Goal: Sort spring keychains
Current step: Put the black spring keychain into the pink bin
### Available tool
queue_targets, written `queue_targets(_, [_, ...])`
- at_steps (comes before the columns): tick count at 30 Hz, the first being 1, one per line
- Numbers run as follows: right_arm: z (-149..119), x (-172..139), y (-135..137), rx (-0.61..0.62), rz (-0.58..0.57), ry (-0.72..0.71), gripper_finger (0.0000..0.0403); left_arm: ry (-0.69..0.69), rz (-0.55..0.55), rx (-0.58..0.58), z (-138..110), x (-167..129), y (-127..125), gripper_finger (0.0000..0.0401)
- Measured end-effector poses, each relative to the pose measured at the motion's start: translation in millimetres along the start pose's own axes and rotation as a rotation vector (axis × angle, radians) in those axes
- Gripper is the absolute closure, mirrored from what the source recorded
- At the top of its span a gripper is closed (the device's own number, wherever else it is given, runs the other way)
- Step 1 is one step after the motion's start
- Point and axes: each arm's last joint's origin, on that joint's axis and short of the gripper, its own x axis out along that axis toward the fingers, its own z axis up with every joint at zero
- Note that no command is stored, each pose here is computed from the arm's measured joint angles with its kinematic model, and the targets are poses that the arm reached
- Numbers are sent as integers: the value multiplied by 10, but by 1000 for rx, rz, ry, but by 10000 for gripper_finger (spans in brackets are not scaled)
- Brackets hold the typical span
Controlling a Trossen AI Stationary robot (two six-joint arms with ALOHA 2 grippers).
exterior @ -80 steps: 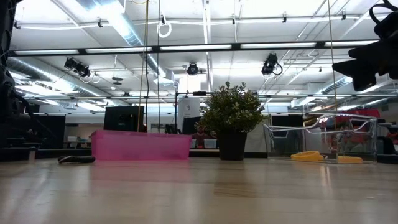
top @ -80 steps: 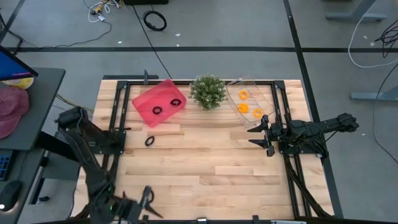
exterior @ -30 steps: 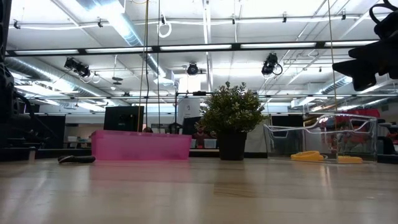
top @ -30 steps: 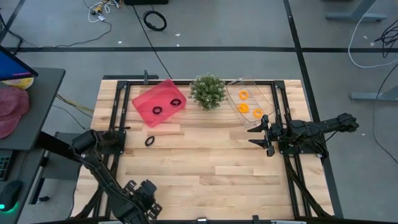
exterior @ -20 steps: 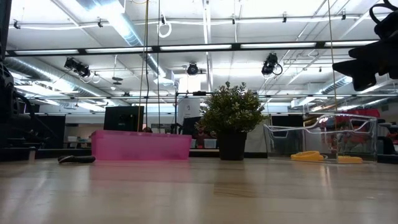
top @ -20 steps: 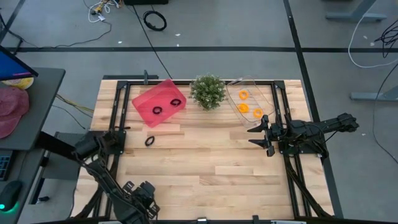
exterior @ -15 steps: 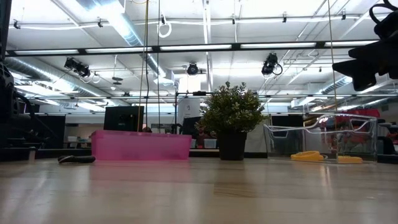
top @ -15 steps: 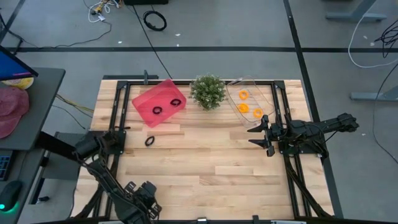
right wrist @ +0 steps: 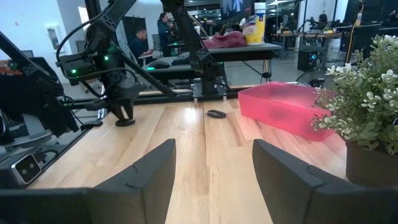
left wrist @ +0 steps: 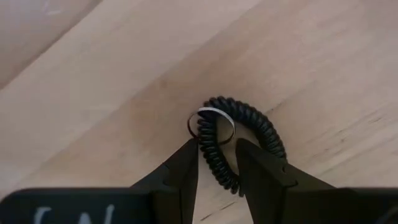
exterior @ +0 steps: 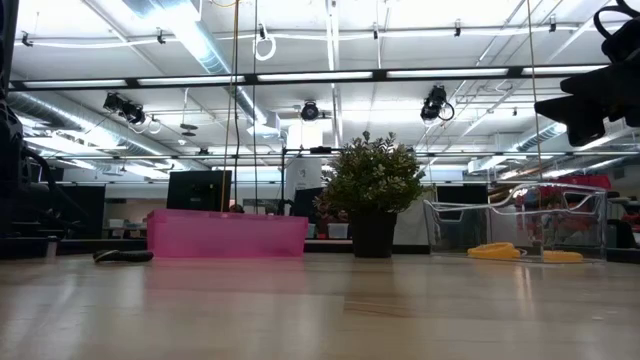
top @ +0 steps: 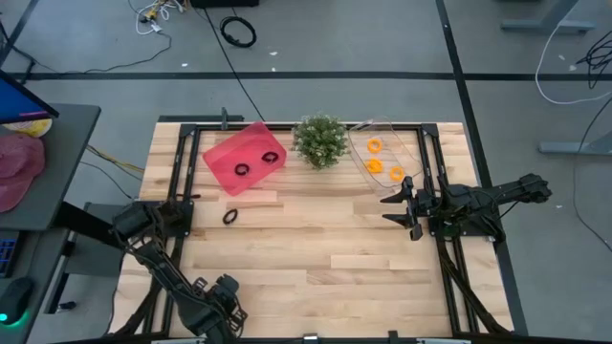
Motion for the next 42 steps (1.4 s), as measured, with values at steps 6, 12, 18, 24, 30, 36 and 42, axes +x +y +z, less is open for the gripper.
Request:
queue_targets(6, [0, 0, 0, 0, 0, 0, 188, 15, 14, -3, 36, 41, 14, 298])
queue_targets(12, [0, 0, 0, 0, 0, 0, 188, 14, 5, 78, 51, 26, -17, 381])
queue_targets(18, [0, 0, 0, 0, 0, 0, 188, -4, 8, 122, 95, -8, -54, 391])
queue_targets(24, [0, 0, 0, 0, 0, 0, 188, -100, 105, 156, 186, -112, -39, 392])
queue_targets(30, [0, 0, 0, 0, 0, 0, 188, -246, 145, 189, 246, -327, -43, 392])
queue_targets(36, [0, 0, 0, 0, 0, 0, 188, -357, 213, 218, 355, -541, -32, 392])
queue_targets(42, [1, 0, 0, 0, 0, 0, 188, -430, 297, 249, 485, -689, 0, 392])
